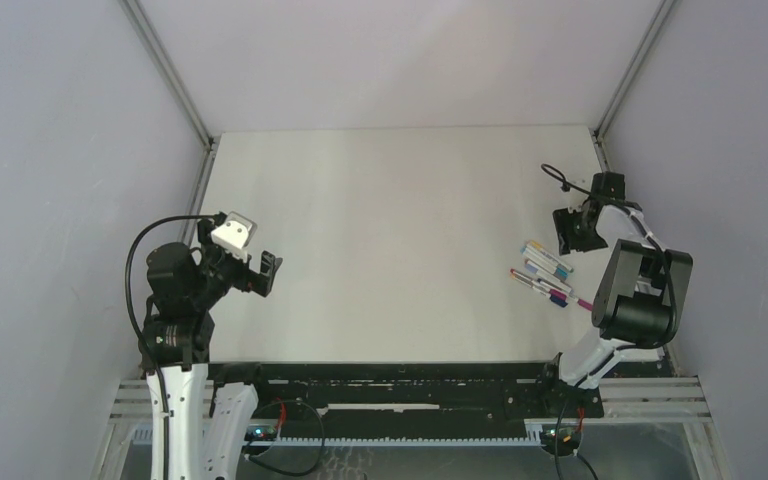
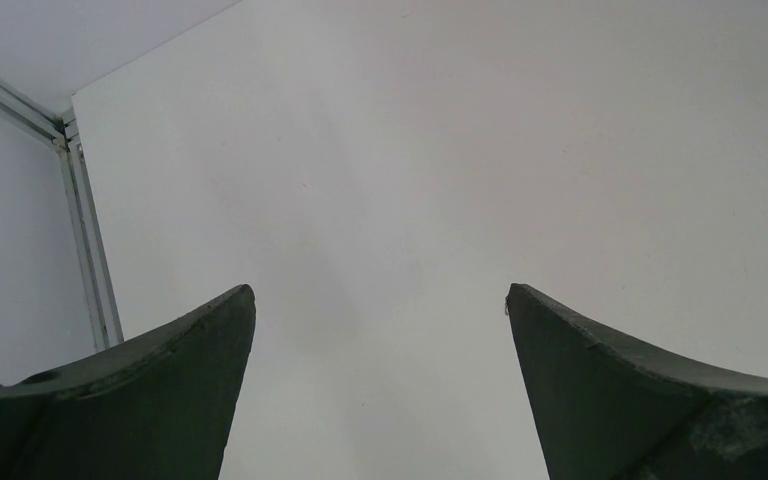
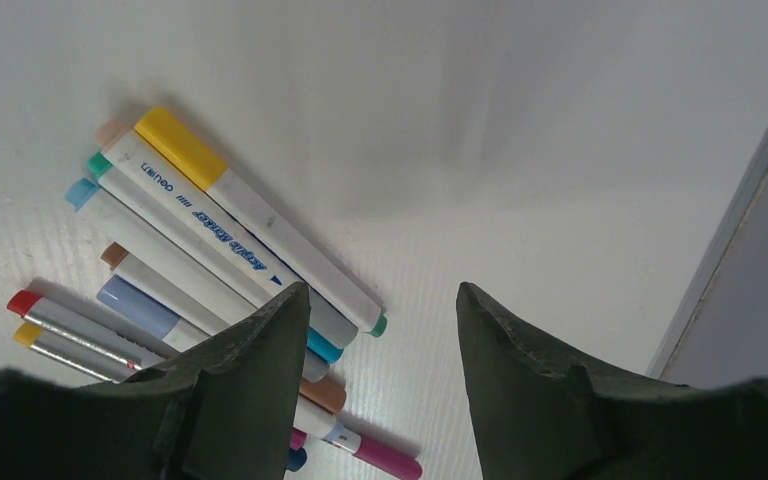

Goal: Open the pen caps
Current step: Pick up the pen from the center of the board.

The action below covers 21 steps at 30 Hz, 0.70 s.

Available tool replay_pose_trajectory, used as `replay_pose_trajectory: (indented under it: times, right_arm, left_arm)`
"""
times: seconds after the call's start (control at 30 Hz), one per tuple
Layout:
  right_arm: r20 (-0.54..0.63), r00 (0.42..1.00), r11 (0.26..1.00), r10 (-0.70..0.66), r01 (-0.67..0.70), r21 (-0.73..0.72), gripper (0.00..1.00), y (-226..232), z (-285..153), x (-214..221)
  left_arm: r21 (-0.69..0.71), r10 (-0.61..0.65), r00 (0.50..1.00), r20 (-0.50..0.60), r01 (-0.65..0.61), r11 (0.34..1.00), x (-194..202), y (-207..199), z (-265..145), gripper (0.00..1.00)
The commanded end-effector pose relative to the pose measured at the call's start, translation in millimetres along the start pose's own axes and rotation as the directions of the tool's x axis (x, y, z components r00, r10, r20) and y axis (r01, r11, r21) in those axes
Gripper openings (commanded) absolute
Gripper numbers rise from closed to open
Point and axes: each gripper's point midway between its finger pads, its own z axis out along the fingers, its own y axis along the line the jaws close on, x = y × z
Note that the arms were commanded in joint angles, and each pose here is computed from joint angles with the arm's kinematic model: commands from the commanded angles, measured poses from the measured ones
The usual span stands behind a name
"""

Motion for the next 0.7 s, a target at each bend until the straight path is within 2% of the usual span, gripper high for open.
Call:
replay_pose_trajectory:
  times: [0.0, 0.67]
  right_arm:
    - [0.045, 0.999, 1.0, -0.004, 0.004, 0.006, 0.55, -2, 1, -20]
    - [-0.01, 0.999, 0.997, -0.036, 0.035, -0.069, 0.56, 12, 16, -8]
  left_arm:
    - [0.015, 0.009, 1.0, -0.003, -0.009, 1.0, 5, -2, 2, 1.0]
    - [0.018, 0.004, 1.0, -0.014, -0.004, 1.0, 7, -1, 4, 1.0]
